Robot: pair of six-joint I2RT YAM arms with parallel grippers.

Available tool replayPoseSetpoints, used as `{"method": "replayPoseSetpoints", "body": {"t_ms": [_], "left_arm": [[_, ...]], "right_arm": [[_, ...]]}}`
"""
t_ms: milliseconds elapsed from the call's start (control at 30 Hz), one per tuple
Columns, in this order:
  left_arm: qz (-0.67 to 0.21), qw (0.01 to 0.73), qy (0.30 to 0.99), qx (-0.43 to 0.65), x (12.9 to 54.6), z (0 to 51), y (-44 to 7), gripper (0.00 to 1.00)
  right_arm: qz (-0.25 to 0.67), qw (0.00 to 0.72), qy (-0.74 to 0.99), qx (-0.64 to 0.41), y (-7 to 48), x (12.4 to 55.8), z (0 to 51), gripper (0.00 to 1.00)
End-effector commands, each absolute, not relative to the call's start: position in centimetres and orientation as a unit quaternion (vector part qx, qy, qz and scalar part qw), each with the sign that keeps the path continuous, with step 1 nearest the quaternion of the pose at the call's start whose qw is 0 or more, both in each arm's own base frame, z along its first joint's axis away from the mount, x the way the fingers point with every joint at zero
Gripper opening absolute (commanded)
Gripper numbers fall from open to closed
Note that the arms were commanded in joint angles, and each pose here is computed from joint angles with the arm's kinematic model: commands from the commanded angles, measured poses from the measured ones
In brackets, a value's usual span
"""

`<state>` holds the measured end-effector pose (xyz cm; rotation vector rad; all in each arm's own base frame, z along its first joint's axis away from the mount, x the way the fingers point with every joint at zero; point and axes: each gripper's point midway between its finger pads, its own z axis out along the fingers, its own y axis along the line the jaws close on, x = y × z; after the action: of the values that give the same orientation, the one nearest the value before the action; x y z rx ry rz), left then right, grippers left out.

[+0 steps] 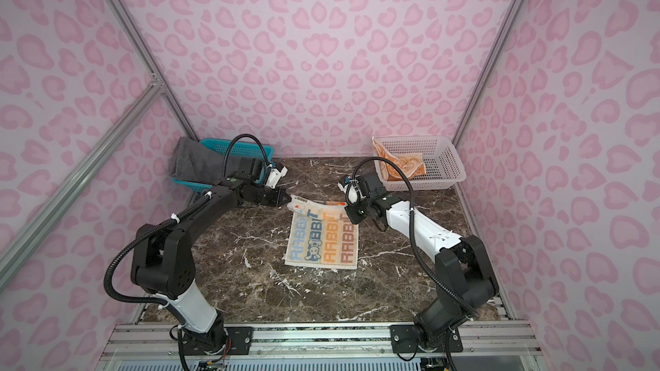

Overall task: Fold and stack the towels
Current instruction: 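Lay the hanging towel flat on the table with both grippers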

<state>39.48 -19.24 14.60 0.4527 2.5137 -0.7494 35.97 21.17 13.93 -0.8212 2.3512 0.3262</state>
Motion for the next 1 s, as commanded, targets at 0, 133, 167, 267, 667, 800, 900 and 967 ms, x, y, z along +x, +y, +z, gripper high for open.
{"method": "replayPoseSetpoints", "body": {"t_ms": [0, 133, 167, 267, 667, 800, 900, 967], "left_arm": [[-0.276, 0.25, 0.914, 0.16, 38.8, 15.1, -19.2, 0.03], [-0.274, 0.253, 0.913, 0.163, 37.3, 15.5, -19.3, 0.03], [-0.274, 0.255, 0.913, 0.162, 37.0, 15.6, -19.3, 0.03], [-0.271, 0.252, 0.915, 0.16, 36.1, 15.1, -19.2, 0.03], [-0.264, 0.198, 0.935, 0.13, 31.9, 10.9, -19.1, 0.03], [-0.264, 0.181, 0.94, 0.119, 30.7, 10.3, -18.9, 0.04], [-0.253, 0.169, 0.946, 0.111, 29.8, 9.5, -18.3, 0.05], [-0.25, 0.166, 0.948, 0.106, 29.5, 9.4, -18.1, 0.1]], "right_arm": [[0.107, 0.328, 0.888, -0.305, 20.7, 35.6, 14.4, 0.0], [0.109, 0.339, 0.879, -0.316, 21.0, 33.8, 15.0, 0.0], [0.107, 0.339, 0.879, -0.318, 21.0, 33.5, 15.0, 0.0], [0.115, 0.326, 0.883, -0.318, 21.1, 32.4, 14.1, 0.0], [0.134, 0.275, 0.892, -0.332, 21.8, 26.6, 10.1, 0.11], [0.147, 0.262, 0.894, -0.334, 21.5, 24.8, 9.8, 0.29], [0.152, 0.259, 0.891, -0.34, 21.4, 23.7, 9.7, 0.39], [0.152, 0.266, 0.89, -0.337, 21.1, 23.5, 9.9, 0.43]]}}
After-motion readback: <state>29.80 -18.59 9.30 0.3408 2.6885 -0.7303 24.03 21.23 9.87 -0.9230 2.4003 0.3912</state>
